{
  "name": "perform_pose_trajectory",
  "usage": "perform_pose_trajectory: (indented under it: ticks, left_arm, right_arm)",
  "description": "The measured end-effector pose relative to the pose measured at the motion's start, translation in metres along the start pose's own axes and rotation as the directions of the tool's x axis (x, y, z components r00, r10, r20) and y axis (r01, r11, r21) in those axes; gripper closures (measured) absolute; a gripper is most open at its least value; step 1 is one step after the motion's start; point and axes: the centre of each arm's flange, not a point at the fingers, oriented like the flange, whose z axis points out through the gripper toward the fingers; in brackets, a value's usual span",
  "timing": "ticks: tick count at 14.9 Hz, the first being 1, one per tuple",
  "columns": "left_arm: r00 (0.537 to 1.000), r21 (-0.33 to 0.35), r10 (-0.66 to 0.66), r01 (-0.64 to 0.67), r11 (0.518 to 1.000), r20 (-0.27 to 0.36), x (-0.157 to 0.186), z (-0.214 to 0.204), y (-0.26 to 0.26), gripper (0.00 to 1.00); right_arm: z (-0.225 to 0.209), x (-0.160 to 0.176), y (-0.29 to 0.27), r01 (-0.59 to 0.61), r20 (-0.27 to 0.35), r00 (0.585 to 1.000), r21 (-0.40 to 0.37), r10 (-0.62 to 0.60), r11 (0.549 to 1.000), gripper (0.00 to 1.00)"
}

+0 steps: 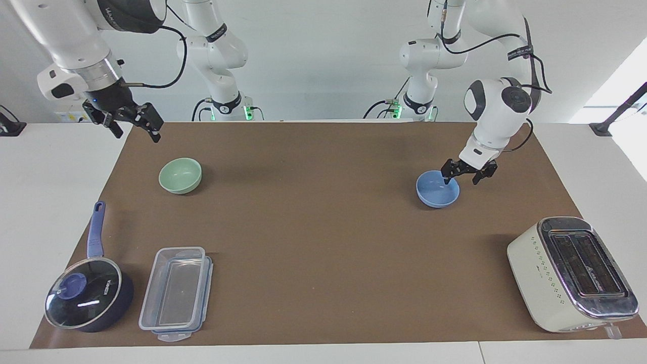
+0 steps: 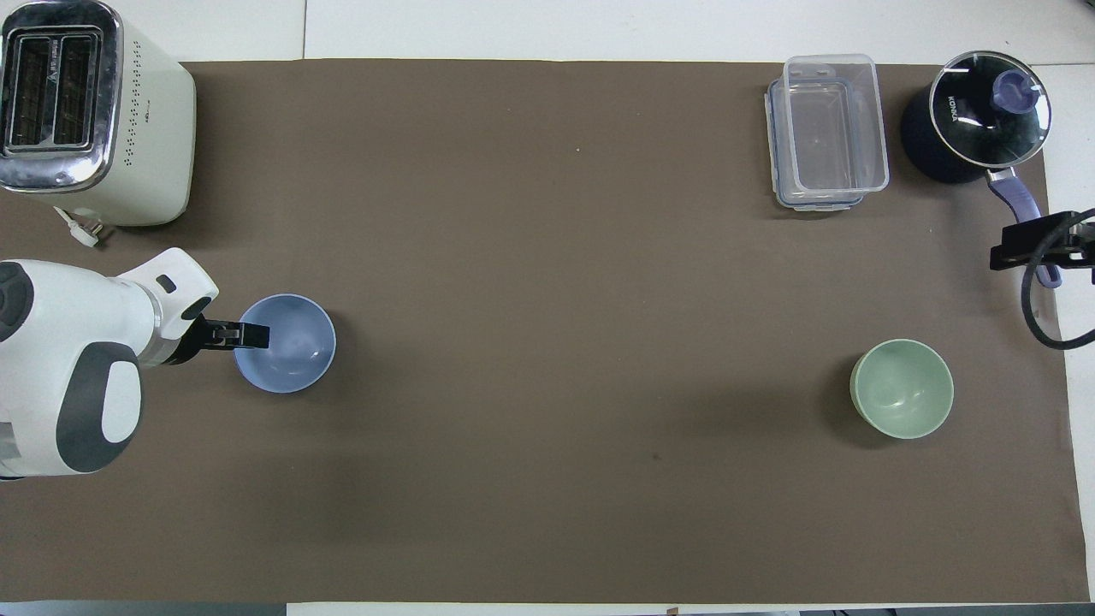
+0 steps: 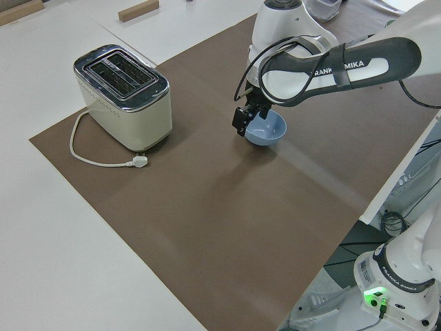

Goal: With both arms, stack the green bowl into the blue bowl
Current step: 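Reach the left gripper to the blue bowl rim and grasp it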

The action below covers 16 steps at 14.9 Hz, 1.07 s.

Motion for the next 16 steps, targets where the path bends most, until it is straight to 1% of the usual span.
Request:
perform_pose_trajectory:
  ticks: [2,3,4,5,10,11,12,13,14,15,16]
  left_arm:
    - [1.0,0.0,0.001,-0.001,1.0,0.006,0.0,0.007,0.0,0.02]
    - [1.0,-0.001,0.001,-0.001,1.0,0.008,0.0,0.008,0.001,0.07]
    - [1.0,-0.001,0.002,-0.002,1.0,0.01,-0.001,0.008,0.001,0.07]
    - [1.0,-0.001,0.004,-0.004,1.0,0.012,-0.002,0.01,0.002,0.11]
    - [1.0,-0.001,0.016,-0.016,1.0,0.025,-0.006,0.016,0.008,0.18]
    - [1.0,-0.001,0.016,-0.016,1.0,0.027,-0.007,0.017,0.008,0.22]
    - [1.0,-0.001,0.016,-0.016,1.0,0.027,-0.007,0.018,0.008,0.23]
    - [1.0,-0.001,0.016,-0.016,1.0,0.026,-0.008,0.019,0.008,0.3]
    - [1.0,-0.001,0.016,-0.016,1.0,0.026,-0.008,0.019,0.008,0.3]
    - [1.0,-0.001,0.016,-0.016,1.0,0.025,-0.008,0.019,0.008,0.34]
    - [1.0,-0.001,0.016,-0.016,1.0,0.025,-0.008,0.02,0.008,0.45]
  right_arm:
    - [0.004,0.001,-0.003,0.006,-0.008,1.0,0.001,-0.006,1.0,0.0]
    - [0.006,0.001,-0.004,0.006,-0.006,1.0,0.0,-0.006,1.0,0.0]
    - [0.007,0.001,-0.003,0.006,-0.005,1.0,0.0,-0.006,1.0,0.0]
    - [0.007,0.001,-0.003,0.006,-0.006,1.0,0.0,-0.006,1.0,0.0]
    - [0.007,0.001,-0.003,0.005,-0.006,1.0,0.0,-0.005,1.0,0.0]
    - [0.007,0.001,-0.002,0.004,-0.005,1.0,0.0,-0.004,1.0,0.0]
    - [0.009,0.001,-0.001,0.002,-0.001,1.0,0.0,-0.002,1.0,0.0]
    - [0.015,-0.001,0.0,0.0,0.002,1.0,0.0,0.0,1.0,0.0]
    - [0.024,-0.003,0.002,-0.003,-0.004,1.0,0.0,0.003,1.0,0.0]
    - [0.037,-0.007,0.004,-0.006,-0.011,1.0,0.001,0.006,1.0,0.0]
    - [0.054,-0.012,0.009,-0.005,-0.015,1.0,0.001,0.005,1.0,0.0]
